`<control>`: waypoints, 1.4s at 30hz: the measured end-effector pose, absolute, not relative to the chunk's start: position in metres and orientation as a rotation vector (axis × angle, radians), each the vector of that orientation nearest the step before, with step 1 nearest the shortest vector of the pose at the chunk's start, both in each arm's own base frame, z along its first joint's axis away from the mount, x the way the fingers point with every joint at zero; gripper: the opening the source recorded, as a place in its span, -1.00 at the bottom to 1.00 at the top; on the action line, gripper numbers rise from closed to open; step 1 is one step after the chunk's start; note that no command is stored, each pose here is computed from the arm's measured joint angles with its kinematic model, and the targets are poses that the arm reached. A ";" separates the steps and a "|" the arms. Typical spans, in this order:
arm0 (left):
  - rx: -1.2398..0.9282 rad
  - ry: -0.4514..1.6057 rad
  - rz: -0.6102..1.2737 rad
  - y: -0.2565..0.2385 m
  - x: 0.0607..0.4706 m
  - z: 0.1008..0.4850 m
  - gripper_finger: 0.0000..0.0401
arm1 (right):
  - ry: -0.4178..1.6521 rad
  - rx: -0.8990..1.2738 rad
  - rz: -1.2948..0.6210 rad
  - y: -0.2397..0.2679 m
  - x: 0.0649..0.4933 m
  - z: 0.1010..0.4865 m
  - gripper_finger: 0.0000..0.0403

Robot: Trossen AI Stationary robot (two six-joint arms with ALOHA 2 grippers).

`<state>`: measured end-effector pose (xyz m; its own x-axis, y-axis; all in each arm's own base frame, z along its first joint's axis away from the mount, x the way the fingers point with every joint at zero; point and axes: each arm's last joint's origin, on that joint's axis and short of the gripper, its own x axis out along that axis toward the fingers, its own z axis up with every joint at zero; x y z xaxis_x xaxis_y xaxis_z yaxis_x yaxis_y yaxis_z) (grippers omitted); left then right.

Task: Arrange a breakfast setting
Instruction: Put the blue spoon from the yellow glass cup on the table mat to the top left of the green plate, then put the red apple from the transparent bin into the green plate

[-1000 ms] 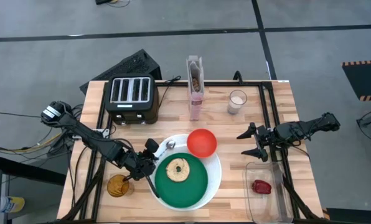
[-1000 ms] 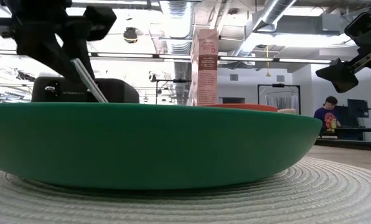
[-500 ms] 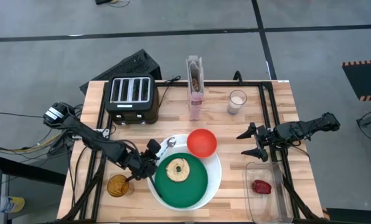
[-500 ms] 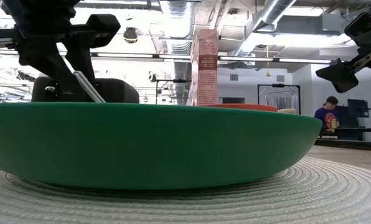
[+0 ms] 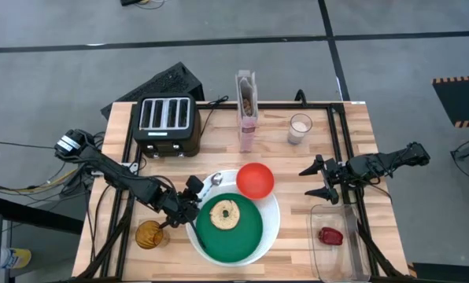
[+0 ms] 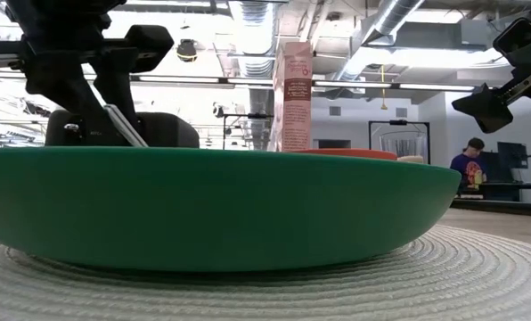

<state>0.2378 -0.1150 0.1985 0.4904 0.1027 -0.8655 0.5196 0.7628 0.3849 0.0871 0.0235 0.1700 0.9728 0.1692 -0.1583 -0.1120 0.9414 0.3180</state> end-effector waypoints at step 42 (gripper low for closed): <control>0.529 1.119 -0.410 -0.116 0.234 0.194 -0.28 | 0.185 0.313 0.144 0.023 0.087 0.170 0.98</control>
